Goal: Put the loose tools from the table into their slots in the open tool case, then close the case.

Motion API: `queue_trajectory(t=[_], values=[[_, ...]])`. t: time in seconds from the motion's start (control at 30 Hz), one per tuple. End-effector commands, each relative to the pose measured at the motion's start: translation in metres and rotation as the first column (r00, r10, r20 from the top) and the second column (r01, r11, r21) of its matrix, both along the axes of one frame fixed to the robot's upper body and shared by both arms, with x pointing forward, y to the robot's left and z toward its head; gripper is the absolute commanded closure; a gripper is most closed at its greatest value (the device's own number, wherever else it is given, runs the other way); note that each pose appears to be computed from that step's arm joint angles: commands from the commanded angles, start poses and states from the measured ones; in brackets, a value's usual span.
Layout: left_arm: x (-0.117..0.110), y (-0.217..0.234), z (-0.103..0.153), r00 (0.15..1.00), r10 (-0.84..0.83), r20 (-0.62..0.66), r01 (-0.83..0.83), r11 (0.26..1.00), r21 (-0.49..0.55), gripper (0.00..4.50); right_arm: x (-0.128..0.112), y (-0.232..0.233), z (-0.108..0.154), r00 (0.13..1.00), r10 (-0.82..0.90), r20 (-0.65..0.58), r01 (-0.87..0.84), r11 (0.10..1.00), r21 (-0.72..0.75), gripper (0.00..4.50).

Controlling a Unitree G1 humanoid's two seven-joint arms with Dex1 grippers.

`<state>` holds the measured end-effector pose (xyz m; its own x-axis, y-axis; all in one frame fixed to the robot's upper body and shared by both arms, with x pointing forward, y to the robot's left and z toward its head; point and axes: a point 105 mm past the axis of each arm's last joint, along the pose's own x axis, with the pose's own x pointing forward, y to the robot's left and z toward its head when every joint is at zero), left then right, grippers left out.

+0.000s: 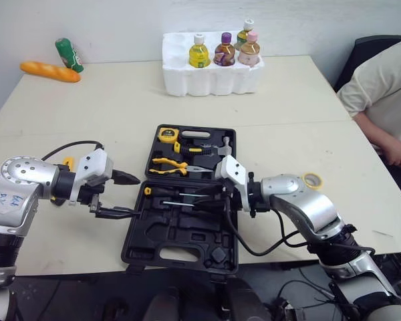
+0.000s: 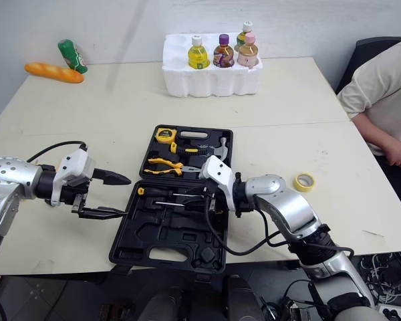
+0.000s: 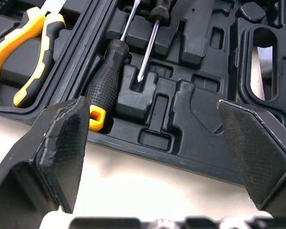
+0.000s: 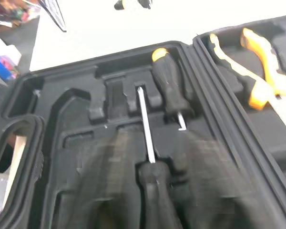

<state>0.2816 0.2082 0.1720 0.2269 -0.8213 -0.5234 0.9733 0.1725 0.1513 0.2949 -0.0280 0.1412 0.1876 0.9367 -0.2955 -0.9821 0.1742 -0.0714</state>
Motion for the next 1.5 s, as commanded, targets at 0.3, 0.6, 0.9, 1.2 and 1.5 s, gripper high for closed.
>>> queue_trajectory(t=[0.3, 0.6, 0.9, 1.2, 1.5], values=[[0.002, -0.006, 0.001, 0.999, -0.02, 0.042, 0.02, 1.0, 0.009, 0.0, 0.01, -0.007, -0.063, 0.997, -0.071, -0.003, 0.068, 0.962, -0.265, 4.46], [0.01, -0.015, -0.001, 0.997, 0.0, 0.074, 0.003, 0.999, -0.037, 0.0, 0.012, -0.003, -0.038, 0.995, -0.102, 0.015, 0.103, 0.984, -0.143, 4.46], [0.015, 0.006, 0.003, 0.959, 0.281, 0.047, -0.257, 0.924, -0.281, 0.0, 0.006, -0.094, 0.038, 0.92, -0.391, 0.039, 0.384, 0.915, 0.121, 4.18], [-0.025, 0.132, -0.025, 0.551, 0.829, -0.1, -0.769, 0.457, -0.447, 0.0, -0.01, -0.268, 0.039, 0.606, -0.791, 0.09, 0.793, 0.609, 0.014, 0.07], [-0.087, 0.226, -0.058, 0.035, 0.983, -0.183, -0.898, -0.049, -0.438, 0.0, -0.037, -0.362, 0.034, 0.39, -0.908, 0.155, 0.921, 0.384, -0.065, 0.07]])
